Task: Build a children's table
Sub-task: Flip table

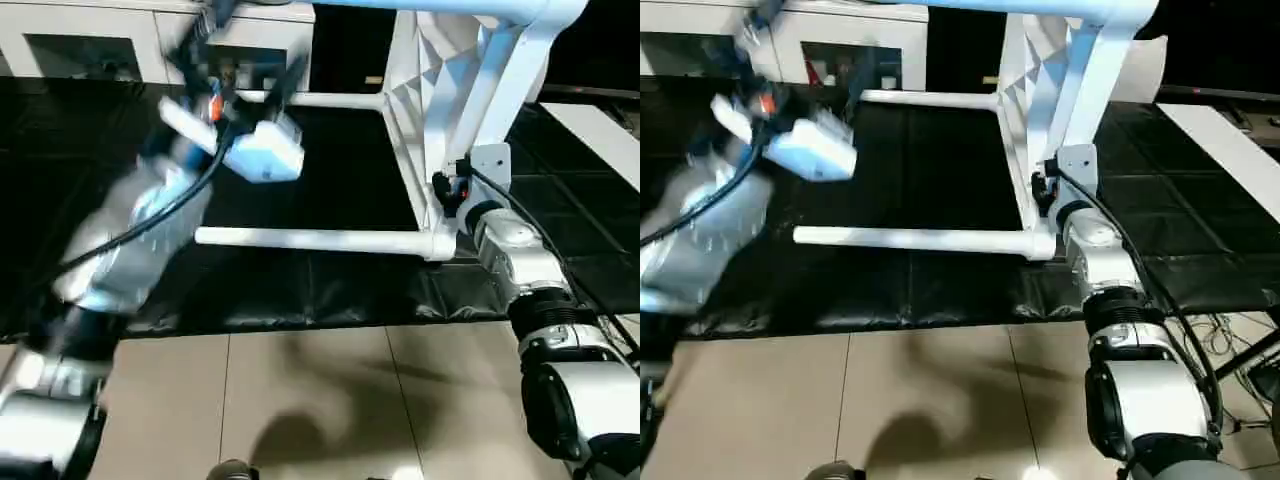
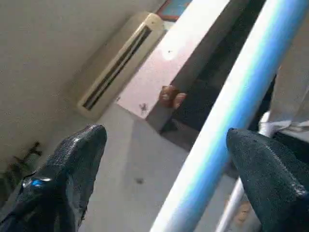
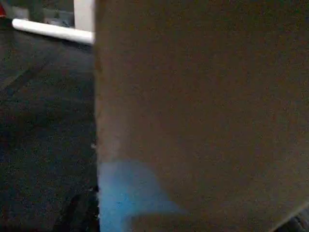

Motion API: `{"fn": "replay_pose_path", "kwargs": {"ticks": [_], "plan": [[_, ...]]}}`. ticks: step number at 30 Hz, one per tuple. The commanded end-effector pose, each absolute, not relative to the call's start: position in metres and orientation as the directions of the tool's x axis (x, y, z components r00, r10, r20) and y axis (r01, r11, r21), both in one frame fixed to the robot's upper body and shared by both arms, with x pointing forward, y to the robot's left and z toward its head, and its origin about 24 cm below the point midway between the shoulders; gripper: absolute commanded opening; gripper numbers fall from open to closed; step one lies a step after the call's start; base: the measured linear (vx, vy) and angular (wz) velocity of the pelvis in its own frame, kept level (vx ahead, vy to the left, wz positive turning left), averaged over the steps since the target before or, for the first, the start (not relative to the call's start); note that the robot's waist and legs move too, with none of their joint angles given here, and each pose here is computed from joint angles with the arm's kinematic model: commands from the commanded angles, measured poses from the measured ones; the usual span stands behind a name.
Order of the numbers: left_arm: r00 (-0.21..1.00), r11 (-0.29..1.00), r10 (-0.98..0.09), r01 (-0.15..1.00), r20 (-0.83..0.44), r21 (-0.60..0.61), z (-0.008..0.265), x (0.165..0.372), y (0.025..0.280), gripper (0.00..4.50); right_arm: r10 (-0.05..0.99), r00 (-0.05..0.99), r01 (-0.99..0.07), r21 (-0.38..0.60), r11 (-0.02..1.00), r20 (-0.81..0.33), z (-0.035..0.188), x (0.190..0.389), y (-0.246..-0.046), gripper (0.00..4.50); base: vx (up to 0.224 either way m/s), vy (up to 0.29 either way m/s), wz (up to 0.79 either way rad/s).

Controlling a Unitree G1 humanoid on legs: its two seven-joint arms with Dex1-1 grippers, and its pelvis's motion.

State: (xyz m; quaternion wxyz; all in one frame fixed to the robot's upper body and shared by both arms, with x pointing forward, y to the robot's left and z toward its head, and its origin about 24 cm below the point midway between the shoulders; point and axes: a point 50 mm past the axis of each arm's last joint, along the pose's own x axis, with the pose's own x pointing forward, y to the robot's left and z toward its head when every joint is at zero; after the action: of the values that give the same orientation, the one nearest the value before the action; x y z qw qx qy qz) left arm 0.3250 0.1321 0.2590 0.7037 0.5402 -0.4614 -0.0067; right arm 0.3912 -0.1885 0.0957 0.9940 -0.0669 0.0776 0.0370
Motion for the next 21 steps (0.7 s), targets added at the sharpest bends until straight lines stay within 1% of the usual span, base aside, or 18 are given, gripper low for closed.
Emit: {"fn": "replay_pose_path", "kwargs": {"ticks": [1,5,8,9,12,13,14,15,17,18,20,21], "plan": [[0.584,0.399,-0.492,-0.508,0.646,0.763,0.262,0.331,0.131,4.50,0.068,0.989,-0.091,-0.177,0.980,-0.132,0.106,0.395,-0.189,1.97,0.000,0.000,0.00],[0.616,0.360,-0.490,-0.502,0.617,0.787,0.263,0.340,0.131,4.50,0.081,0.988,-0.104,-0.187,0.977,-0.128,0.106,0.395,-0.188,1.97,0.000,0.000,0.00],[0.650,0.324,-0.491,-0.482,0.580,0.814,0.260,0.351,0.130,4.50,0.077,0.989,-0.102,-0.208,0.973,-0.123,0.107,0.394,-0.188,1.97,0.000,0.000,0.00],[0.653,0.325,-0.484,-0.484,0.582,0.813,0.261,0.353,0.131,4.21,0.078,0.990,-0.102,-0.210,0.972,-0.122,0.107,0.394,-0.188,1.97,0.000,0.000,0.00],[0.663,0.339,-0.445,-0.497,0.602,0.799,0.268,0.360,0.131,4.09,0.087,0.990,-0.111,-0.228,0.967,-0.113,0.109,0.395,-0.187,1.97,0.000,0.000,0.00],[0.665,0.341,-0.439,-0.499,0.604,0.797,0.268,0.361,0.131,3.95,0.087,0.990,-0.112,-0.230,0.967,-0.113,0.109,0.395,-0.187,1.97,0.000,0.000,0.00],[0.669,0.343,-0.426,-0.504,0.609,0.793,0.269,0.364,0.132,3.95,0.087,0.990,-0.111,-0.240,0.964,-0.110,0.110,0.395,-0.187,1.97,0.000,0.000,0.00],[0.669,0.342,-0.426,-0.505,0.610,0.793,0.270,0.364,0.132,3.79,0.086,0.990,-0.111,-0.242,0.964,-0.109,0.110,0.395,-0.187,1.97,0.000,0.000,0.00],[0.674,0.358,-0.418,-0.495,0.610,0.792,0.270,0.367,0.132,3.63,0.088,0.990,-0.113,-0.259,0.959,-0.108,0.111,0.395,-0.188,1.97,0.000,0.000,0.00],[0.673,0.357,-0.419,-0.495,0.609,0.792,0.270,0.367,0.132,3.63,0.088,0.990,-0.114,-0.260,0.959,-0.108,0.111,0.395,-0.188,1.97,0.000,0.000,0.00],[0.673,0.358,-0.421,-0.493,0.608,0.793,0.271,0.369,0.132,3.37,0.091,0.990,-0.118,-0.284,0.951,-0.105,0.113,0.395,-0.188,1.97,0.000,0.000,0.00],[0.672,0.359,-0.420,-0.494,0.610,0.792,0.272,0.370,0.131,3.37,0.093,0.990,-0.120,-0.298,0.947,-0.104,0.114,0.395,-0.189,1.97,0.000,0.000,0.00]]}}
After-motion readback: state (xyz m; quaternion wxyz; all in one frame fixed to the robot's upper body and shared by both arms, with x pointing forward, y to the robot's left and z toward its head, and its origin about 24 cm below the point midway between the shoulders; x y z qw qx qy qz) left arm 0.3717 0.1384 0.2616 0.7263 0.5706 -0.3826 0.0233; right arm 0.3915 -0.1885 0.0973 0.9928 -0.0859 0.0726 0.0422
